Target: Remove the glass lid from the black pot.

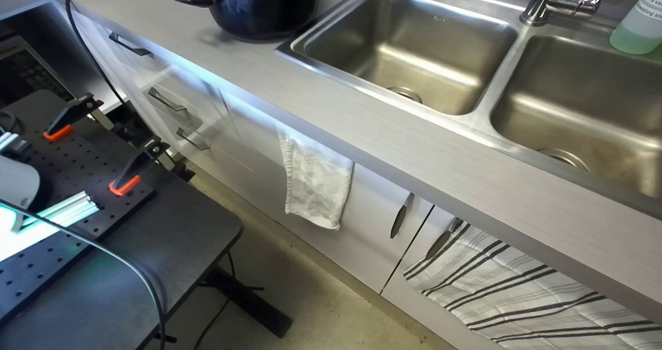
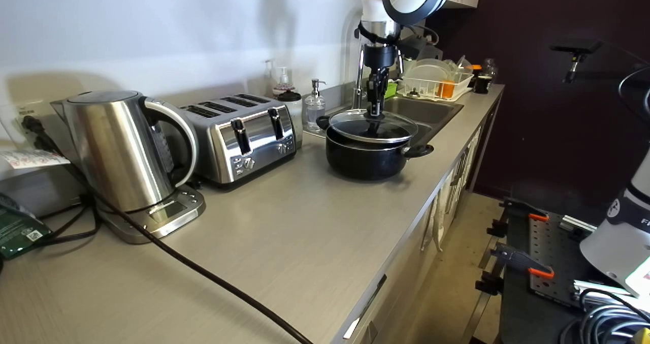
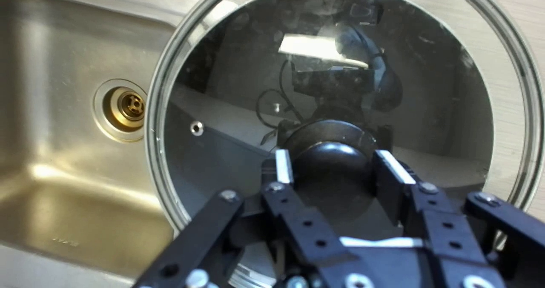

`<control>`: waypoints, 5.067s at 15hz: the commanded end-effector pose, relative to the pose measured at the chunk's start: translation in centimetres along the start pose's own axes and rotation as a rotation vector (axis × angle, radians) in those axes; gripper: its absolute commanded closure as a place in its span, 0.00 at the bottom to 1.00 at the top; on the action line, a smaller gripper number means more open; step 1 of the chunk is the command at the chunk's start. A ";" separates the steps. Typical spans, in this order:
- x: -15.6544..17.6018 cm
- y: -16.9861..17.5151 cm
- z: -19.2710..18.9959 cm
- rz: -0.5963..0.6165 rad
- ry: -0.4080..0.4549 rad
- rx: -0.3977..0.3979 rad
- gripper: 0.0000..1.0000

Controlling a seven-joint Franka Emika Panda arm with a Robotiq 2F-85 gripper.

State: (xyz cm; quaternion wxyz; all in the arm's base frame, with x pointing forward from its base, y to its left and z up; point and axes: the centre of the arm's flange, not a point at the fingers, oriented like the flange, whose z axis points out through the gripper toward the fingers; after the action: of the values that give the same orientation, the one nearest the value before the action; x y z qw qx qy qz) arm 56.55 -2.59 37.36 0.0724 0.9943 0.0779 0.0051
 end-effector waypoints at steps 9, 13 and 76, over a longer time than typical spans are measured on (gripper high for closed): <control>-10.0 -1.5 -3.3 -0.110 0.091 0.001 0.76; -12.2 -3.7 -3.9 -0.176 0.109 -0.017 0.76; 7.4 -27.8 6.3 0.220 0.077 -0.099 0.00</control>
State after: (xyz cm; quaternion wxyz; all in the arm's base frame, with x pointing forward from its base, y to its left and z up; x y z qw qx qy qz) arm 61.74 24.71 25.95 0.1203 0.9904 -0.0304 0.0607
